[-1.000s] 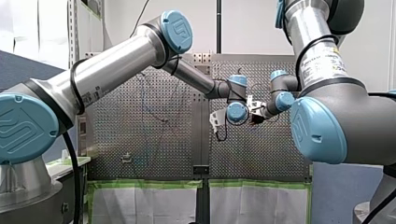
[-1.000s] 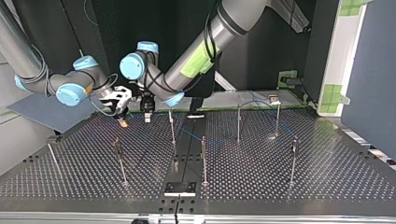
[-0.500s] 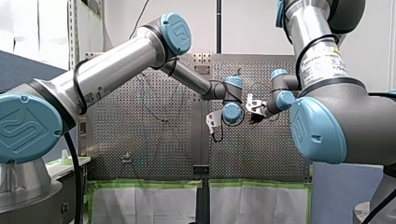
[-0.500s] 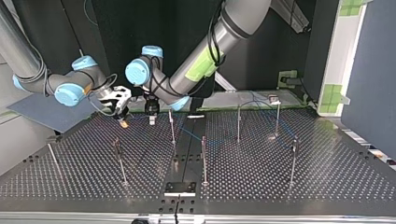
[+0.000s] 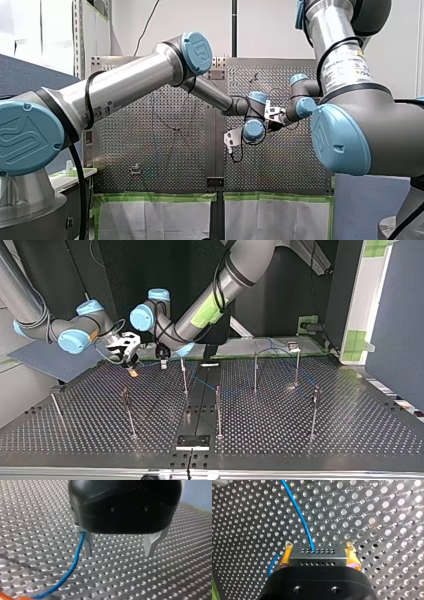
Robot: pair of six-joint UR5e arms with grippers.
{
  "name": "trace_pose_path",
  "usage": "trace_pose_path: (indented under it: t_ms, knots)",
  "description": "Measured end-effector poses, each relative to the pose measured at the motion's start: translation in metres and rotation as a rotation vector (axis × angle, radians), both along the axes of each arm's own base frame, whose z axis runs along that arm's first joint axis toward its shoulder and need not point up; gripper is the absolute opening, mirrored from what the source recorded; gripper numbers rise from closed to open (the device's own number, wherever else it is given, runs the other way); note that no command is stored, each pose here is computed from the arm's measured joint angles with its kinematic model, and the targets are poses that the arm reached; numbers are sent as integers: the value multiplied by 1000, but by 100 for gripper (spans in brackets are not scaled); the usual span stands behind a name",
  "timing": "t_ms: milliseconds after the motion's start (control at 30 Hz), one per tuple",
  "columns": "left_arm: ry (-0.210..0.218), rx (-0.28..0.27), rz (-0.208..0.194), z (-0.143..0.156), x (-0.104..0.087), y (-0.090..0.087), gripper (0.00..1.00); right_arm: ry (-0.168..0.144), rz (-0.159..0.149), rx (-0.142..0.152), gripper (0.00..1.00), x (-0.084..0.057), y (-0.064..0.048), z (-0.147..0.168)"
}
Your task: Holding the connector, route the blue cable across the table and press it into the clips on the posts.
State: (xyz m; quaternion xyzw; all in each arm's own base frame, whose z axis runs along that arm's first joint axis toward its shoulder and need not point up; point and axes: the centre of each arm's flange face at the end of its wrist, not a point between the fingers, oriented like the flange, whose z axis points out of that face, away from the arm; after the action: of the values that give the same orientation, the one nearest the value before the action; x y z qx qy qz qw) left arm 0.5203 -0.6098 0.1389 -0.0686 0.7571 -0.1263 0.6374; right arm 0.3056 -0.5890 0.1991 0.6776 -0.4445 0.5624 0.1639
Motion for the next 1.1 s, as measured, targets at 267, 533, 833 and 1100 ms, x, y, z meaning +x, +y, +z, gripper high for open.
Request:
trace_pose_path:
  t_ms: [267,533,833,1100]
  knots:
    - [-27,-26,28,14,3,-6,100,-1,1,0,0,0,0,0]
    - [-21,4,36,5,0,-2,42,-1,1,0,0,0,0,0]
    - [-35,-10,29,9,2,-5,0,0,5,-3,0,1,0,2]
    - [-36,-23,42,19,2,-6,0,-13,6,-32,0,1,-1,24]
